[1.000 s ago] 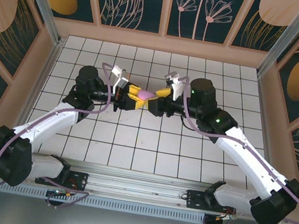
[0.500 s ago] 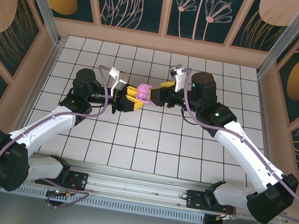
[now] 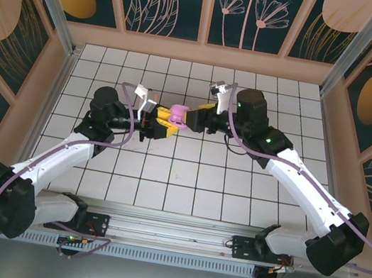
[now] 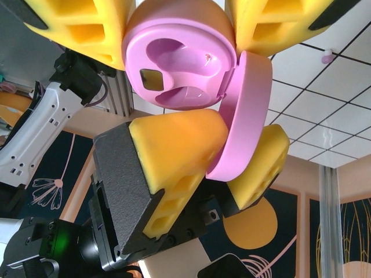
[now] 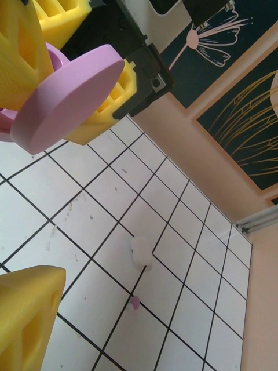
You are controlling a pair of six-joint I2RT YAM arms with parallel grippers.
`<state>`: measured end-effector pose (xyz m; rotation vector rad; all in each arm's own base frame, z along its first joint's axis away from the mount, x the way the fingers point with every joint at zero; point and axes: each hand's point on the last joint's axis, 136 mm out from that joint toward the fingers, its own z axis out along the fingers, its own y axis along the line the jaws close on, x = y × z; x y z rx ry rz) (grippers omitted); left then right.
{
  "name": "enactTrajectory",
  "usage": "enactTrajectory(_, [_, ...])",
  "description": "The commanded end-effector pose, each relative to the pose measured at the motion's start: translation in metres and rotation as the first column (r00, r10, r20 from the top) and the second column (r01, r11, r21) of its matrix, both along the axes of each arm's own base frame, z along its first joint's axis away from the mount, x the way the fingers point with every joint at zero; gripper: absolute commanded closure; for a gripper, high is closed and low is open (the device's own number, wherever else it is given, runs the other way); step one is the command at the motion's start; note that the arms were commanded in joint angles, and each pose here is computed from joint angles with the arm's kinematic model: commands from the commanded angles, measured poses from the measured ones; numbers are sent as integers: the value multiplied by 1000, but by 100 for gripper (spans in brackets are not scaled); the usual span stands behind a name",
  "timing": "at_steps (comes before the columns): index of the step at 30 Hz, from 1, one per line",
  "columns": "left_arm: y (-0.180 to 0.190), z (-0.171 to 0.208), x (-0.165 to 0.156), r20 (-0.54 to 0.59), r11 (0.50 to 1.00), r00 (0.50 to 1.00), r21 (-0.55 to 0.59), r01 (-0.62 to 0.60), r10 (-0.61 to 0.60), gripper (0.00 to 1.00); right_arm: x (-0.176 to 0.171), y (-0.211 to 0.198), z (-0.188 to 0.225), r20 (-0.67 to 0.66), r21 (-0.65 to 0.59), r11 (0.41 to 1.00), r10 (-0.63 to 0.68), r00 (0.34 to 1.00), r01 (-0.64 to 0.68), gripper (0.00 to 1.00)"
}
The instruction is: Insert wireless bluetooth earbuds into charging case
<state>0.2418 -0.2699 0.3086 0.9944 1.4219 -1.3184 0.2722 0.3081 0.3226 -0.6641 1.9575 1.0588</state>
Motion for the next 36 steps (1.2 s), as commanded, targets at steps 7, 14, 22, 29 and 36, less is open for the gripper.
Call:
enactTrajectory(7, [-1, 5, -7, 47, 1000, 999, -13, 22, -21, 100, -16, -6, 36, 67, 79, 996, 32, 997, -38, 31])
enactTrajectory(14, [-1, 8, -8, 45, 999, 999, -17, 29, -28, 100, -5, -6, 27, 65, 46, 999, 0, 998, -3, 31])
enactTrajectory(22, [0, 7, -13, 41, 999, 998, -29, 39, -38, 100, 10, -2, 23, 49, 30, 999, -43, 998, 42, 31])
enactTrajectory(29, [2, 4, -13, 39, 999, 999, -32, 21, -20, 100, 20, -1, 13, -7, 24, 996, -82, 997, 82, 31])
enactTrajectory(36, [0, -23, 3, -40, 999, 999, 4, -34, 34, 100, 12, 5, 3, -57, 25, 999, -26, 998, 28, 31])
